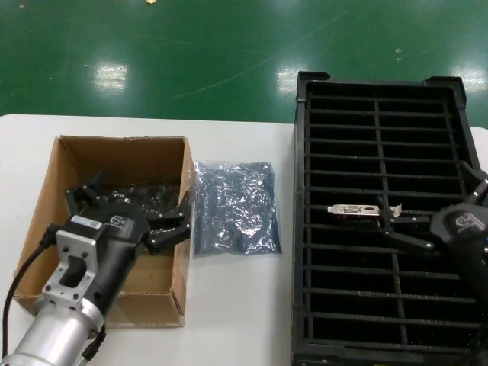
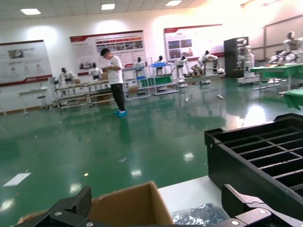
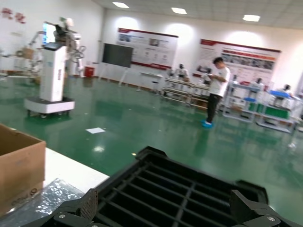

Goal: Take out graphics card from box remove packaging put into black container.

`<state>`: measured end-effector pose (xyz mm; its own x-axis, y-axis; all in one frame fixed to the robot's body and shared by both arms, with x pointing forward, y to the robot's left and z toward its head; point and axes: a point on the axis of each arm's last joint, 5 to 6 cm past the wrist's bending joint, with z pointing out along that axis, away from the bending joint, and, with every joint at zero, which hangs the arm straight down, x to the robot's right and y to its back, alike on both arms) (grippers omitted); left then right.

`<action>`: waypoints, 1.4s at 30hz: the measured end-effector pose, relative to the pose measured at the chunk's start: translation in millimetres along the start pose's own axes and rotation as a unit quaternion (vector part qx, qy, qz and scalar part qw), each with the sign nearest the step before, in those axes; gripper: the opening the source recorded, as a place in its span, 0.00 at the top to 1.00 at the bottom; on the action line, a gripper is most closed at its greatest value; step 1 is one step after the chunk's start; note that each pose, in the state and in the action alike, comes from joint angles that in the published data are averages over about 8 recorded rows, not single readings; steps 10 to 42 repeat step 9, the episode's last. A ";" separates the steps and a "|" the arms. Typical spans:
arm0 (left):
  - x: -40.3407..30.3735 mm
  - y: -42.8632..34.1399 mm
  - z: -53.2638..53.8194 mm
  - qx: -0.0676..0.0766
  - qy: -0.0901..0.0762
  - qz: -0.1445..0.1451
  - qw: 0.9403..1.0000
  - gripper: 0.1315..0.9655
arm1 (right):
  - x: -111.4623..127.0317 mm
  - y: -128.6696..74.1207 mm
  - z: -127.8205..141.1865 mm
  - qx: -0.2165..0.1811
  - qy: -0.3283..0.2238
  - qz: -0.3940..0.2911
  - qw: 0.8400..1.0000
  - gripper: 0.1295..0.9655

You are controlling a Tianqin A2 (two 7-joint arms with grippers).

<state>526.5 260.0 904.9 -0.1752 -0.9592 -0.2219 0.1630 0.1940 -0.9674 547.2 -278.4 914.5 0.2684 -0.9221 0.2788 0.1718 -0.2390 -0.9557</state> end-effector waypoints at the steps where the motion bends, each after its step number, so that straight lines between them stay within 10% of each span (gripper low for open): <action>1: -0.1 2.2 -1.4 -0.001 -0.003 -0.004 1.000 0.00 | -1.2 2.4 -1.8 -0.002 0.006 0.005 1.000 0.00; 9: -1.1 16.6 -10.7 -0.015 -0.024 -0.026 0.999 0.00 | -8.9 17.9 -13.7 -0.015 0.043 0.037 0.998 0.00; 42: -1.1 16.6 -10.7 -0.015 -0.024 -0.026 0.999 0.00 | -8.9 17.9 -13.7 -0.015 0.043 0.037 0.998 0.00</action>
